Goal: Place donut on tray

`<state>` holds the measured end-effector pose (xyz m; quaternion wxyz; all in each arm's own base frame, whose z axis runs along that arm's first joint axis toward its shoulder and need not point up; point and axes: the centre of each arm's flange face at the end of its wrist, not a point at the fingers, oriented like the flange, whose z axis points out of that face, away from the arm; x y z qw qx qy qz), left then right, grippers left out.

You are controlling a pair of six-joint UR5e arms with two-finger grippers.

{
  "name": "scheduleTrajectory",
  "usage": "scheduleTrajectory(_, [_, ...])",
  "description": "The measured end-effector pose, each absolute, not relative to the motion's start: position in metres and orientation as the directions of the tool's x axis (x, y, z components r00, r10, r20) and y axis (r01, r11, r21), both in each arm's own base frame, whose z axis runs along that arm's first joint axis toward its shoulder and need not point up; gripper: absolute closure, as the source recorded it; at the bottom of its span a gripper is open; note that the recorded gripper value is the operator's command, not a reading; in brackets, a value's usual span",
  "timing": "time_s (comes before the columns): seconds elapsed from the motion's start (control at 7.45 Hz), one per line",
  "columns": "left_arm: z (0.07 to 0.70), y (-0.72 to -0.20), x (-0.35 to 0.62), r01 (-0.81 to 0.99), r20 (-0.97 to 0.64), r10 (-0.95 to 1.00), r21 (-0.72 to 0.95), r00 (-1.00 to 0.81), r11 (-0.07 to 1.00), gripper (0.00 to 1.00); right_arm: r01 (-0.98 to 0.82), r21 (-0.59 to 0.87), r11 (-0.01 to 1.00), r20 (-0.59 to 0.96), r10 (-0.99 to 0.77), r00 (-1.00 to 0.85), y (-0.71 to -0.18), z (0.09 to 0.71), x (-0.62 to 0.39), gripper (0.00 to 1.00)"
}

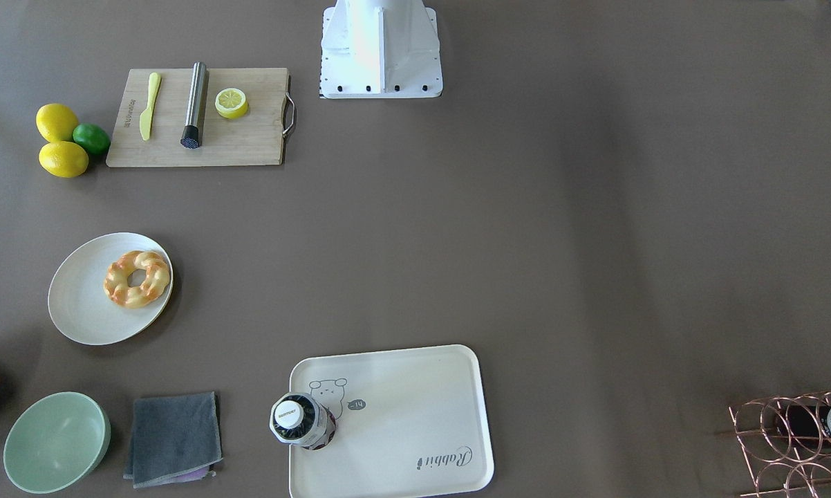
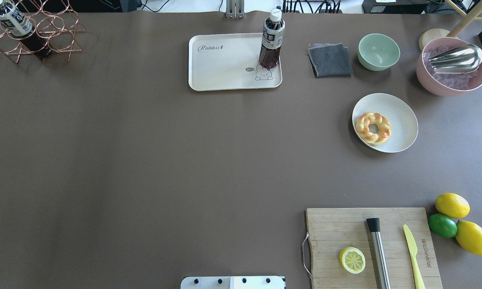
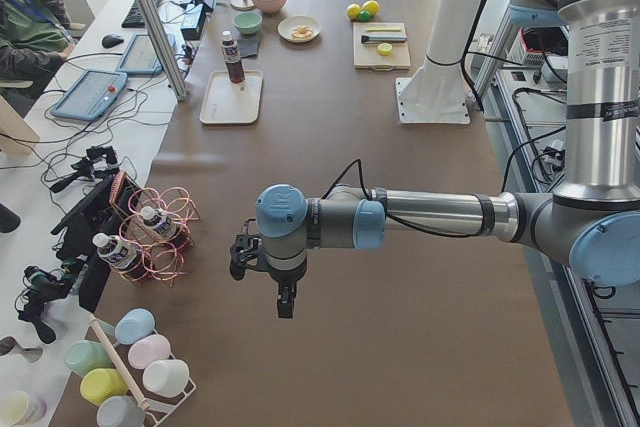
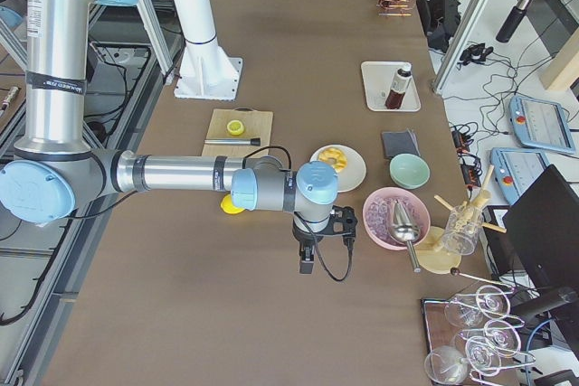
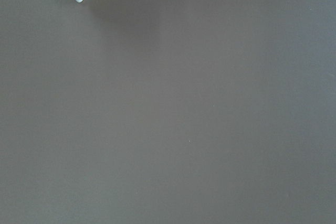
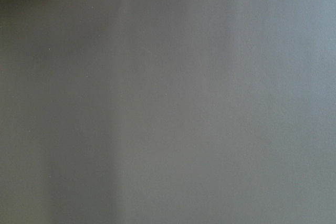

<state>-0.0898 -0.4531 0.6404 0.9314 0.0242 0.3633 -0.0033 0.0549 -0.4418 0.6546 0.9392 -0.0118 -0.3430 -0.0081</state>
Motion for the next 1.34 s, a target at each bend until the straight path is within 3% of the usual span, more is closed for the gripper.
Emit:
scheduleTrajectory(0.81, [0.624,-0.463,-0.091,0.035,-0.672,0.085,0.162,0.736,0.986,0.02,0.032,0.005,0.999,0.649,-0.028,0.76,-0.448,0.651,0.051,0.0])
scheduleTrajectory(1.34, [0.606,-0.469,-0.089,0.051,-0.688,0.124,0.229,0.715,0.972,0.02,0.098,0.251,0.963,0.574,-0.23,0.786,-0.49,0.603,0.018,0.0])
